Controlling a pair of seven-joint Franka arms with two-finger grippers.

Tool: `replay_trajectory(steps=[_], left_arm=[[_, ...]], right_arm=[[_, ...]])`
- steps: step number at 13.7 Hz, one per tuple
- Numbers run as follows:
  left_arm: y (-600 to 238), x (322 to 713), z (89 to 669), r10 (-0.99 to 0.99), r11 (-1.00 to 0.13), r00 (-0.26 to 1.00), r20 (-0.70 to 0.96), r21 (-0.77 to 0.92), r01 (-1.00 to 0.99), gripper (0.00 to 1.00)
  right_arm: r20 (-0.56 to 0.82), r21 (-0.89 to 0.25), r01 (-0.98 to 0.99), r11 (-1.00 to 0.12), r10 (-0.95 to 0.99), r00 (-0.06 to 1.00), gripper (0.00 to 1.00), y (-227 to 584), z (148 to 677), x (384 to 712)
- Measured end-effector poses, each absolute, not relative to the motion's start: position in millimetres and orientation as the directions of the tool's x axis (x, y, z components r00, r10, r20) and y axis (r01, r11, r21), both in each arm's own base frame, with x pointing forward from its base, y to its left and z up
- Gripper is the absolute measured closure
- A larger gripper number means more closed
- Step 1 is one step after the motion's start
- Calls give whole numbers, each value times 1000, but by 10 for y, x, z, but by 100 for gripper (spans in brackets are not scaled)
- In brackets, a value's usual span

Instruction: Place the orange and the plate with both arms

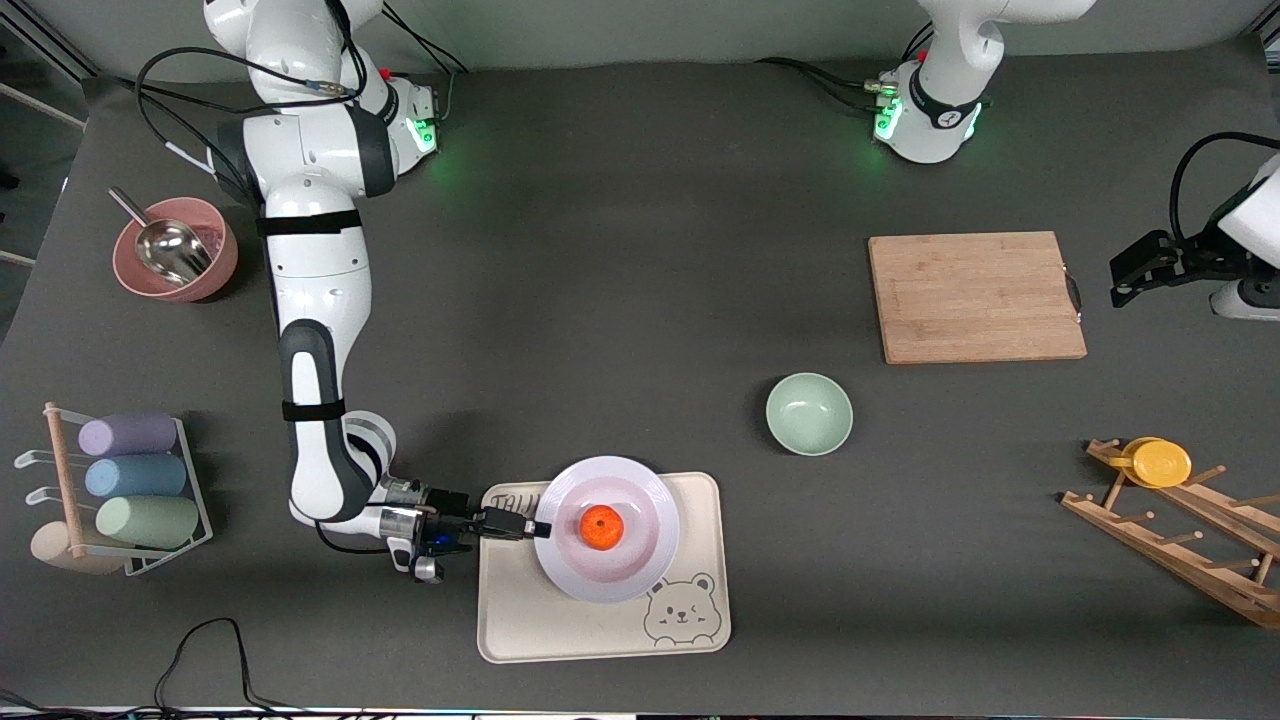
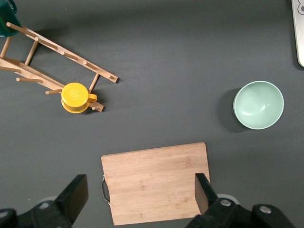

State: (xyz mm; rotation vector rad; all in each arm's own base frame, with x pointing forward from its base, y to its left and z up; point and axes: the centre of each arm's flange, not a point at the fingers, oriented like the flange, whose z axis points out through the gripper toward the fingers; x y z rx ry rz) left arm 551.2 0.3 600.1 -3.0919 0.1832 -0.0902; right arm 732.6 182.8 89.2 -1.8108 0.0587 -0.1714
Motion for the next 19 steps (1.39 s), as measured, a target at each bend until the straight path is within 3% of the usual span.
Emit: replay_trajectory(steps=[8,10,15,19], left_arm=[[9,5504,5989,-118,-992,992,46,-47,-116,0],[12,5485,5976,-117,-992,993,28,-46,-116,0],[15,5453,5952,-116,-992,993,-1,-43,-115,0],[16,5452,5953,-115,-992,993,-2,-43,-115,0]], right_arm=[[112,-945,75,-319,-99,989,38,1760,994,7410],[129,-928,93,-360,-78,989,26,1665,1061,7449],[133,-879,110,-465,-18,991,24,1509,1247,7510],[120,-744,168,-647,118,986,21,1294,1594,7565]])
